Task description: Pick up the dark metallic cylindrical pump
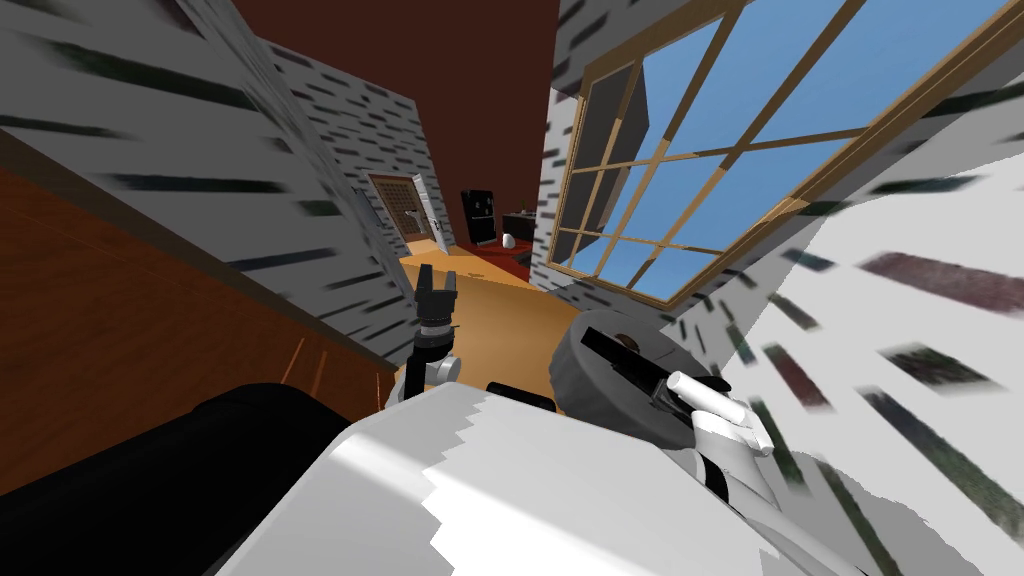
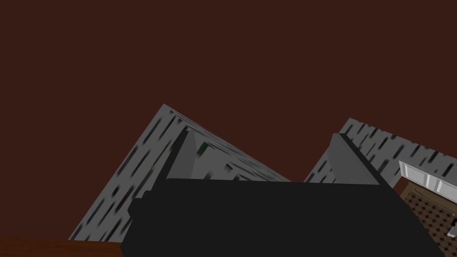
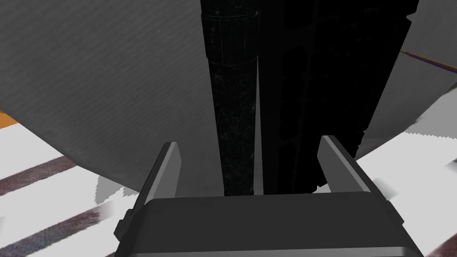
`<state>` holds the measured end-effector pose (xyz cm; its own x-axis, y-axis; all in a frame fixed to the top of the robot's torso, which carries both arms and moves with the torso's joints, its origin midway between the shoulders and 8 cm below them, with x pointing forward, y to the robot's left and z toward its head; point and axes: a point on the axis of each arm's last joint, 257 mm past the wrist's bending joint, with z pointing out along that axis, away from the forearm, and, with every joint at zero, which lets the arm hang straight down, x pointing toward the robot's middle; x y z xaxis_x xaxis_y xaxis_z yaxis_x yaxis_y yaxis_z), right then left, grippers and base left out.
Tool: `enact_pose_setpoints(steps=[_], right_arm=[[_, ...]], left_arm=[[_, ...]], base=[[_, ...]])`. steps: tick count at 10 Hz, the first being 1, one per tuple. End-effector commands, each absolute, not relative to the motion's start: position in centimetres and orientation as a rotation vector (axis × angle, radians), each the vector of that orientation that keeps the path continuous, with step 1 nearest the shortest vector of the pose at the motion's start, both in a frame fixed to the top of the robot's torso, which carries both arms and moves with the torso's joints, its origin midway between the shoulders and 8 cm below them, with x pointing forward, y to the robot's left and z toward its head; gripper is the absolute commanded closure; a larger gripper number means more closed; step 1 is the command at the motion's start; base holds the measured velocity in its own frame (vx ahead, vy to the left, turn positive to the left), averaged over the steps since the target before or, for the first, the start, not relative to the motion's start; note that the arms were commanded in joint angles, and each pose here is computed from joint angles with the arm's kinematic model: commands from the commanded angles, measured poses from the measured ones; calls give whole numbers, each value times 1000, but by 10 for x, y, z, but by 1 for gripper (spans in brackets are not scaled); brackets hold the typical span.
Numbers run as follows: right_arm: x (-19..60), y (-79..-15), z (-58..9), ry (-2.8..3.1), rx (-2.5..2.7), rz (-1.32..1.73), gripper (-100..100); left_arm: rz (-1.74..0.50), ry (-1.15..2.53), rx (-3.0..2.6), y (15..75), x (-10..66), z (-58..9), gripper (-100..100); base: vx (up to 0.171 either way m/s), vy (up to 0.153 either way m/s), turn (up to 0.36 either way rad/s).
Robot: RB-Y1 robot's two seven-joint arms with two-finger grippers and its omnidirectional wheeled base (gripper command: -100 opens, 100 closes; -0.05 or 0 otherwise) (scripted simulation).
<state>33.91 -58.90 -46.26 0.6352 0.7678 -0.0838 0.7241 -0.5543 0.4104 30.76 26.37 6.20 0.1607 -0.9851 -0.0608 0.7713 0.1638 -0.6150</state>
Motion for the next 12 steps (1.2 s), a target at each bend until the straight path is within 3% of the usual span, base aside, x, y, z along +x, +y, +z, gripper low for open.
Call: enact_pose_setpoints(steps=[1,2,3,6,7,11,12], right_arm=[[339,-589,-463,1180,2450,146,-100],[338,-588,-464,1181,2455,143,0],[336,-584,-472,1185,2452,145,-100],[335,-580,-479,1190,2452,145,-100],[336,-580,-479,1189,2450,146,100],[334,-579,-481,1191,2455,143,100],[334,-579,-481,1192,2455,143,0]], left_arm=[[-1333,513,-506,264,308,62,0],[-1333,513,-506,264,308,62,0],[-1333,513,-506,264,308,62,0],[-1333,514,-506,264,308,62,0],[-1333,513,-506,264,308,62,0],[-1333,513,-506,264,308,62,0],[-1333,513,-506,264,308,62,0]], base=[[25,-9,7],[0,0,0],[30,-29,-21],[36,-34,-15],[0,0,0],[-1,1,-3],[0,0,0]])
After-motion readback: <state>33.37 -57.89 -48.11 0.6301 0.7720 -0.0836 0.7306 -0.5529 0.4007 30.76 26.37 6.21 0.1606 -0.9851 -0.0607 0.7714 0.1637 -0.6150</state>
